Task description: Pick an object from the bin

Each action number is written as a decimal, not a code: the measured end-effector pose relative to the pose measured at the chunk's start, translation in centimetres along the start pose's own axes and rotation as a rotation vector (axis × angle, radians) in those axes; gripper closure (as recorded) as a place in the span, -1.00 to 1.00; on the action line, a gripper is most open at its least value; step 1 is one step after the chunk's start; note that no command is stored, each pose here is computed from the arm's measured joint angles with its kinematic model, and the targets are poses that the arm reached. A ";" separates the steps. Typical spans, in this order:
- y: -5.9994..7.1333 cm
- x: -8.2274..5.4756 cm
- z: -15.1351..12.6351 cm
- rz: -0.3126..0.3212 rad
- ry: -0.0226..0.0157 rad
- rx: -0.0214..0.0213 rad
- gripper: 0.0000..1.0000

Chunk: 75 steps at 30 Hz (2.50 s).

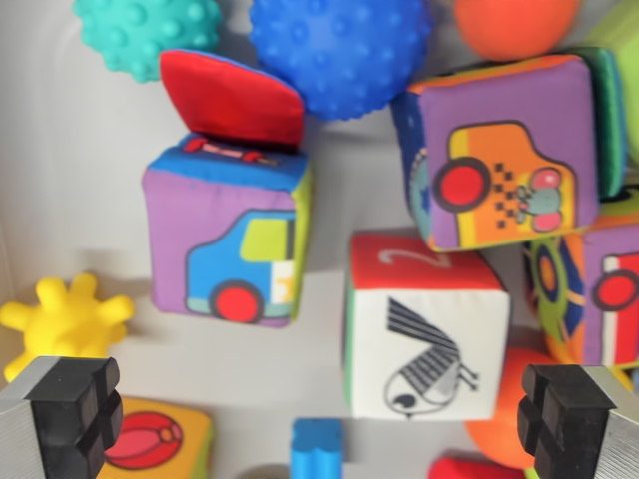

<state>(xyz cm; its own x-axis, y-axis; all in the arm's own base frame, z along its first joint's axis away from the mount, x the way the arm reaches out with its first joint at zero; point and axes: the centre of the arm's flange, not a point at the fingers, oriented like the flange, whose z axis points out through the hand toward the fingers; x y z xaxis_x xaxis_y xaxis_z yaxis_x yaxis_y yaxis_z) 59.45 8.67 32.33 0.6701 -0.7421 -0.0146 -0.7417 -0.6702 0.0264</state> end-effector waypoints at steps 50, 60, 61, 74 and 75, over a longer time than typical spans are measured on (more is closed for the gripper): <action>-4.4 -2.8 15.1 0.033 0.0094 0.0283 -1.00; -4.5 -2.6 16.0 0.035 0.0141 0.0330 -1.00; -4.5 -2.6 16.1 0.035 0.0142 0.0329 -1.00; -4.4 -2.9 16.7 0.031 0.0092 0.0243 1.00; -4.4 -2.9 16.7 0.031 0.0091 0.0243 1.00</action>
<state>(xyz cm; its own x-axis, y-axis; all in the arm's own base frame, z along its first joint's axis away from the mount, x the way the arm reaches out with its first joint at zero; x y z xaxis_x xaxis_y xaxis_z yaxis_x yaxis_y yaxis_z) 60.31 13.67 15.51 0.6469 -0.7626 -0.0050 -0.7626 -0.6469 0.0024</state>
